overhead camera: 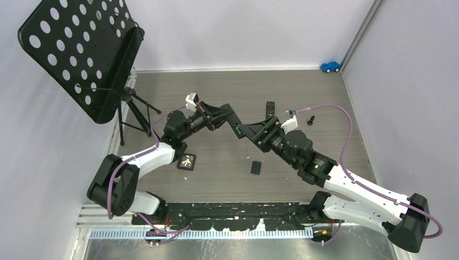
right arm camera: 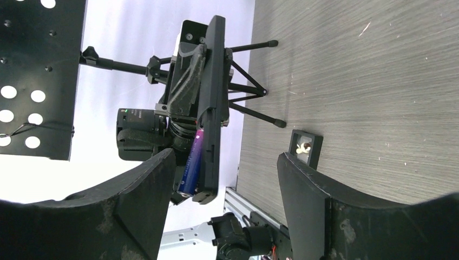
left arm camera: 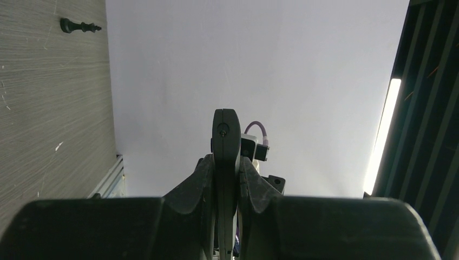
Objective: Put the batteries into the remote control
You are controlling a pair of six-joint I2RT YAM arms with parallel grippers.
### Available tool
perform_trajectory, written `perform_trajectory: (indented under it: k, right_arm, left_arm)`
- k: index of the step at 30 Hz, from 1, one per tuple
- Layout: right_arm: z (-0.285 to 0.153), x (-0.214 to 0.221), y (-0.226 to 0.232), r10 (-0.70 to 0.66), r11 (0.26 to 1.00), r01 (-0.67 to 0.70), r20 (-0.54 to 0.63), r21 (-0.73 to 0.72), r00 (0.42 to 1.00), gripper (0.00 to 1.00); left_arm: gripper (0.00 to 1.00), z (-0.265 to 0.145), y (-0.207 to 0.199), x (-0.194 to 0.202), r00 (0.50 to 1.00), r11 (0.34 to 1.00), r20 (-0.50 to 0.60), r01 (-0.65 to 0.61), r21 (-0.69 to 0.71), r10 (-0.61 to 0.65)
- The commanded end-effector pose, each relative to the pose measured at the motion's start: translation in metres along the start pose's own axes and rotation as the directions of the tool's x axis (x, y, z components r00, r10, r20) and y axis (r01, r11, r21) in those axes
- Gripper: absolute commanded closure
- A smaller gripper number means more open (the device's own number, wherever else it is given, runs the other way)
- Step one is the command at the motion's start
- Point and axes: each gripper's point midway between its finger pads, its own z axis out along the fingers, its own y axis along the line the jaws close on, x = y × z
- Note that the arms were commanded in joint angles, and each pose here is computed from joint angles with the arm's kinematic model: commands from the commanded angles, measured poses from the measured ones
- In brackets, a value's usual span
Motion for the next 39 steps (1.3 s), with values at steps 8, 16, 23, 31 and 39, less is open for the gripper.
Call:
perform_trajectory:
  k: [8,16,23,31,39]
  right_arm:
    - [-0.003,-0.001,0.016,0.062,0.993,-0.061,0.005,-0.104,0.998,0.38]
    - [0.010,0.004,0.011,0.100,0.992,-0.101,-0.006,-0.075,0.995,0.55]
    - [0.017,0.008,0.003,0.109,0.993,-0.109,-0.011,-0.040,0.994,0.65]
    - [0.014,0.005,0.009,0.084,0.994,-0.084,-0.007,-0.074,0.996,0.45]
    - [-0.009,0.004,0.040,0.029,0.963,-0.035,-0.029,-0.267,0.999,0.24]
  left_arm:
    - [1.00,-0.003,-0.036,0.007,1.000,0.994,-0.017,-0.012,0.111,0.014]
    - [1.00,-0.004,-0.045,0.020,0.997,0.991,-0.059,-0.035,0.131,0.043]
    - [1.00,-0.004,-0.052,0.028,0.993,0.986,-0.080,-0.070,0.154,0.083]
    - [1.00,-0.005,-0.045,0.028,0.984,0.980,-0.066,-0.156,0.125,0.165]
    - [1.00,-0.006,-0.032,0.028,0.975,0.975,-0.068,-0.207,0.076,0.212]
